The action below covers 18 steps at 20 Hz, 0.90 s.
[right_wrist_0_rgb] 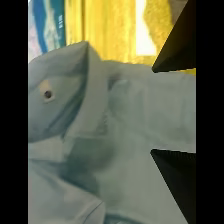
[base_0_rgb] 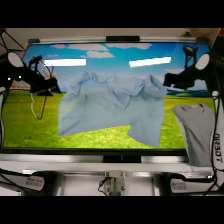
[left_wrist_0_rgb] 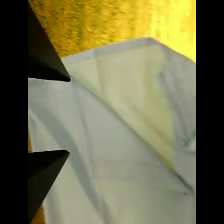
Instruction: Fold the shirts.
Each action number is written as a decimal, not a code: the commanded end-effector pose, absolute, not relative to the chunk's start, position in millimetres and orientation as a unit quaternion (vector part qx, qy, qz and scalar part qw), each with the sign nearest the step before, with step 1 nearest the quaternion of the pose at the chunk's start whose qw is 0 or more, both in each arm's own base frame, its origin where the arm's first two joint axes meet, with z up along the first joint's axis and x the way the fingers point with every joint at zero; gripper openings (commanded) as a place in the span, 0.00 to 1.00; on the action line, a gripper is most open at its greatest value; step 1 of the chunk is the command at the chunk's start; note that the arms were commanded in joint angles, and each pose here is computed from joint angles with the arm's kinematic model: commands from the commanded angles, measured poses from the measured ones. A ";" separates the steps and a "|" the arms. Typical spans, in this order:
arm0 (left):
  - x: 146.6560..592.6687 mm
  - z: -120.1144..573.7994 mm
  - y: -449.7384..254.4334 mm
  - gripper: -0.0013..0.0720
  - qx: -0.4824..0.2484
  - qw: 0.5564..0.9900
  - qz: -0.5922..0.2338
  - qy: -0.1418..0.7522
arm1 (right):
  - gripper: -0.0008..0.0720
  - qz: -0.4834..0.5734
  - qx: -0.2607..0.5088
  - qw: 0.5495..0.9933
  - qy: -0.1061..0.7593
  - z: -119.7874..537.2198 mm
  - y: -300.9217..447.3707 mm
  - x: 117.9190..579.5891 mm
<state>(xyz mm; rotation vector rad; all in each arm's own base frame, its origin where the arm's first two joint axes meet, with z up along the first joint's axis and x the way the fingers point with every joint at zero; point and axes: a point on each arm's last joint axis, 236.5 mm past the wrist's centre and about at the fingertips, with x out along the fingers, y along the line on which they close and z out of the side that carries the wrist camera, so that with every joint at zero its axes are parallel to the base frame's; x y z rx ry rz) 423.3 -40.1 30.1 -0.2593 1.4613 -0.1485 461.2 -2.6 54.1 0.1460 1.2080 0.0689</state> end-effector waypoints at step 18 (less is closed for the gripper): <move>277.1 -114.9 -32.8 0.50 -0.285 0.725 0.005 0.627 | 0.84 0.075 0.096 0.756 0.643 52.5 1.3 376.9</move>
